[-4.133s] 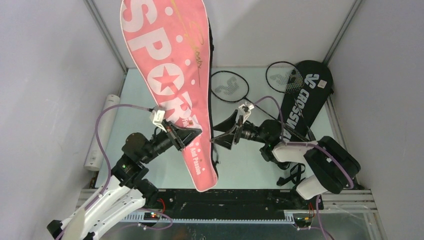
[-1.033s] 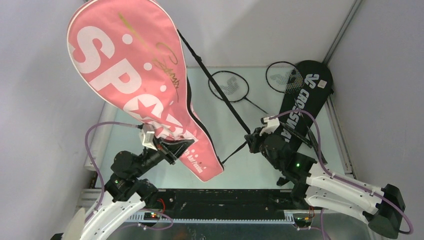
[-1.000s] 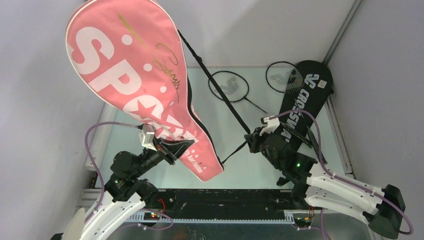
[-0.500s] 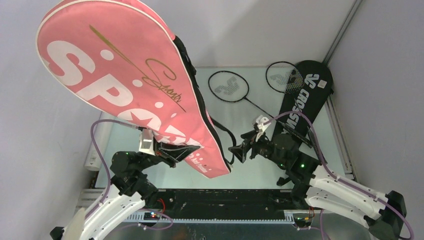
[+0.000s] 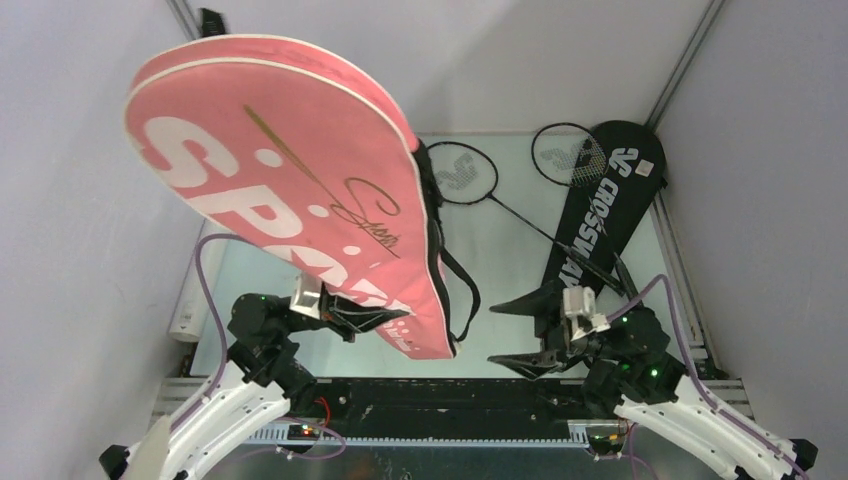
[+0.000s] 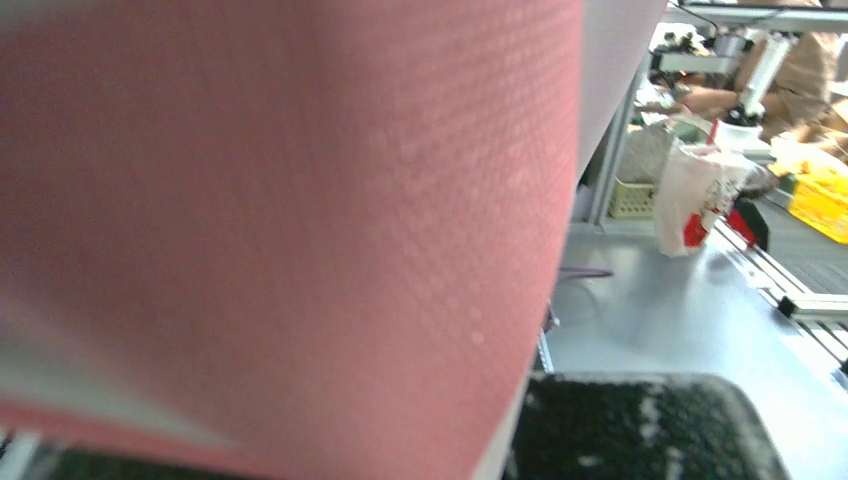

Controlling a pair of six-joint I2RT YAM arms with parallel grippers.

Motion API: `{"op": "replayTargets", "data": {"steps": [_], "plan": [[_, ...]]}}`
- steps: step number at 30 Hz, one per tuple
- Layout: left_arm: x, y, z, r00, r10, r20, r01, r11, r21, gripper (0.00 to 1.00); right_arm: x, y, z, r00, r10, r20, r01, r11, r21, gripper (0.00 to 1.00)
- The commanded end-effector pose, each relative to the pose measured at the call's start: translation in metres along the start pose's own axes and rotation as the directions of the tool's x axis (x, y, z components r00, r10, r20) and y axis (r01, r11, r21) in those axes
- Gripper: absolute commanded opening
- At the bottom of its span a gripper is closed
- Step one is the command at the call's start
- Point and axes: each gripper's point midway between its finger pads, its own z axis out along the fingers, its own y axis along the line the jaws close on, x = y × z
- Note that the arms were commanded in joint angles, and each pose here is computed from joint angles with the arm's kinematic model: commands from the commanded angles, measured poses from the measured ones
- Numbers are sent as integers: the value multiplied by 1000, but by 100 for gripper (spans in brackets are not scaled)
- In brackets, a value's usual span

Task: Pack up the badminton gear
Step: Adjust the racket bag.

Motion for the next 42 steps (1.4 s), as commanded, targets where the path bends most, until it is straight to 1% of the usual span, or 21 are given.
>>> {"op": "replayTargets", "data": {"steps": [1,2,3,4,5,9,10,14,20,22,23,24,25,26,28,33,35,36,38,40,42], "plan": [[-37,-23,8,992,122,45,-127,982,138,0,21,34,9,996,-42,-75,21,964,-265,84],[-36,-25,9,992,116,42,-121,980,157,0,23,33,12,995,-56,-86,30,959,-281,84],[-36,-26,10,993,113,42,-118,979,164,0,29,35,17,991,-45,-123,5,950,-311,83],[-35,-26,10,993,108,44,-114,979,167,0,25,35,21,991,-55,-121,12,945,-328,82],[-35,-26,10,993,107,45,-113,980,167,0,35,32,26,986,-35,-165,-23,943,-333,82],[-36,-28,9,993,106,48,-113,978,173,0,47,10,45,971,-15,-238,-49,965,-257,82],[-35,-29,8,993,107,51,-114,978,172,0,45,11,48,972,-20,-233,-46,961,-274,81],[-36,-29,7,992,108,62,-117,980,163,0,61,14,59,960,-8,-281,-84,946,-312,79],[-37,-31,6,992,101,71,-112,979,169,0,73,27,66,952,-44,-304,-82,918,-388,67],[-38,-32,6,991,101,84,-114,978,172,0,74,28,69,948,-48,-314,-85,914,-396,36],[-38,-31,6,992,97,83,-110,979,171,0,74,27,70,947,-50,-319,-85,915,-395,28],[-37,-31,6,992,94,80,-106,980,167,0,75,27,70,945,-52,-324,-84,916,-393,17],[-38,-30,6,992,94,79,-106,981,163,0,78,26,68,939,-48,-340,-91,920,-382,14],[-35,-28,6,994,85,67,-94,984,154,0,77,25,67,938,-53,-342,-85,923,-375,7],[-33,-23,6,995,81,55,-88,988,127,0,79,21,64,931,-49,-362,-83,937,-339,0],[-32,-8,5,996,76,49,-77,997,25,0,78,6,54,914,8,-405,-85,981,-172,0],[-35,3,3,996,60,68,-56,997,-50,0,84,2,47,894,59,-445,-116,988,-101,6],[-37,8,2,995,57,81,-50,995,-85,0,88,2,44,881,83,-465,-137,987,-83,12],[-38,11,1,994,56,93,-46,994,-101,0,90,5,43,877,88,-473,-144,986,-84,15],[-39,7,2,994,58,97,-51,995,-81,0,91,9,46,881,72,-467,-137,985,-106,15],[-38,1,3,994,61,93,-57,997,-42,0,91,16,49,886,52,-461,-137,979,-152,18]]}}
